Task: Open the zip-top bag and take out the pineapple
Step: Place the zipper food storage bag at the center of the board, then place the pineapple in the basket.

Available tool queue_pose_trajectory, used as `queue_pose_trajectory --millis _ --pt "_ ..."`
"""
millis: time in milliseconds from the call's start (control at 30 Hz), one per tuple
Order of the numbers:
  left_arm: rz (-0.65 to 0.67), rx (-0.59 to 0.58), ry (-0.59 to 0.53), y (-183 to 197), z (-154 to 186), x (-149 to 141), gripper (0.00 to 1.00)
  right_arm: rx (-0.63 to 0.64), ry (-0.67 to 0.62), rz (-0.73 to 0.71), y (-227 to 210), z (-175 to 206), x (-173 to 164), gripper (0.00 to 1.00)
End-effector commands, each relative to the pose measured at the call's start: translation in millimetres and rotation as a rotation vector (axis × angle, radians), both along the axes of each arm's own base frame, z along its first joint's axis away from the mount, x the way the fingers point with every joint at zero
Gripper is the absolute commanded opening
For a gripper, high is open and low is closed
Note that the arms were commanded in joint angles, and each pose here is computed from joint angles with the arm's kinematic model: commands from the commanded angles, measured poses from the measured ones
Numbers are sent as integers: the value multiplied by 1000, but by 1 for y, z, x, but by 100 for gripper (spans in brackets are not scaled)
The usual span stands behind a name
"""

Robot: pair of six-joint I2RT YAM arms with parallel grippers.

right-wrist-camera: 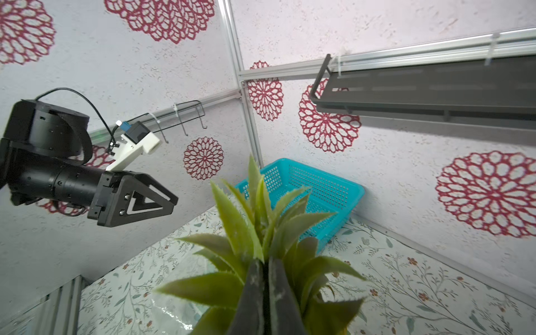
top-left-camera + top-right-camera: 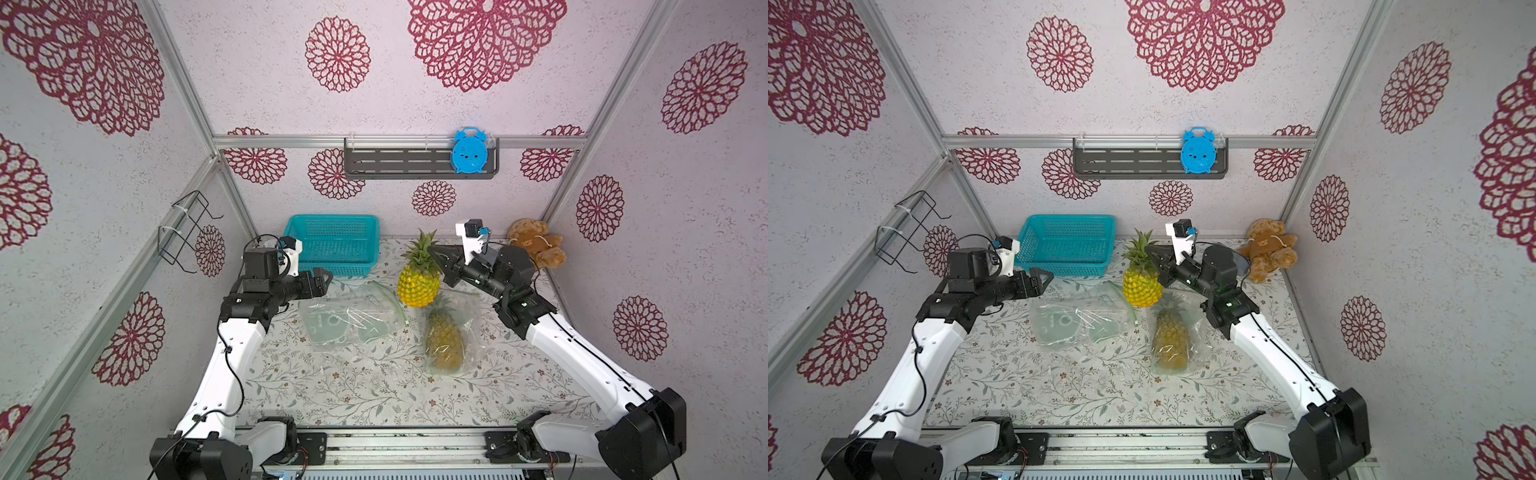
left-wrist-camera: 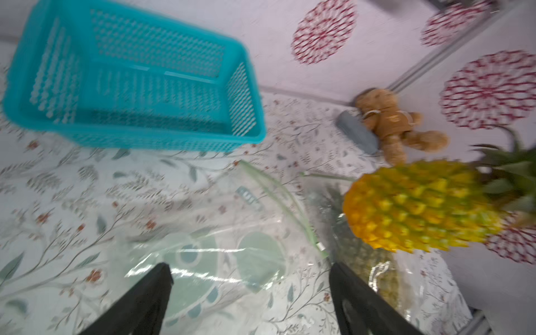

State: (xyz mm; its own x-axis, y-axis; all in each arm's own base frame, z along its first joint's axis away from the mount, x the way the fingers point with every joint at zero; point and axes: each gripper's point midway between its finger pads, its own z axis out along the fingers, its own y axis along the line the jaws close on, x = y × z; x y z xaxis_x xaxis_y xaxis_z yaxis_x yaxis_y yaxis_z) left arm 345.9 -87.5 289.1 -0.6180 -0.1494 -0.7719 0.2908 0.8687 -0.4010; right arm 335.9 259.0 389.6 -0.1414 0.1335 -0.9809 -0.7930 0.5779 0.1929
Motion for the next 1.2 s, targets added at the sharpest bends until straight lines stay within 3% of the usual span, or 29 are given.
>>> queue_pose_trajectory --millis 0,100,400,1167 --pt "-243 -95 -180 -39 41 -14 94 124 -225 141 6 84 -34 0" --pt "-329 -107 -229 -54 56 -25 100 118 -220 226 20 85 -41 0" --pt "-524 -115 -338 -93 83 -50 97 118 -211 411 60 88 -58 0" --pt "-617 -126 -358 -121 86 -51 99 171 -180 626 119 94 -85 0"
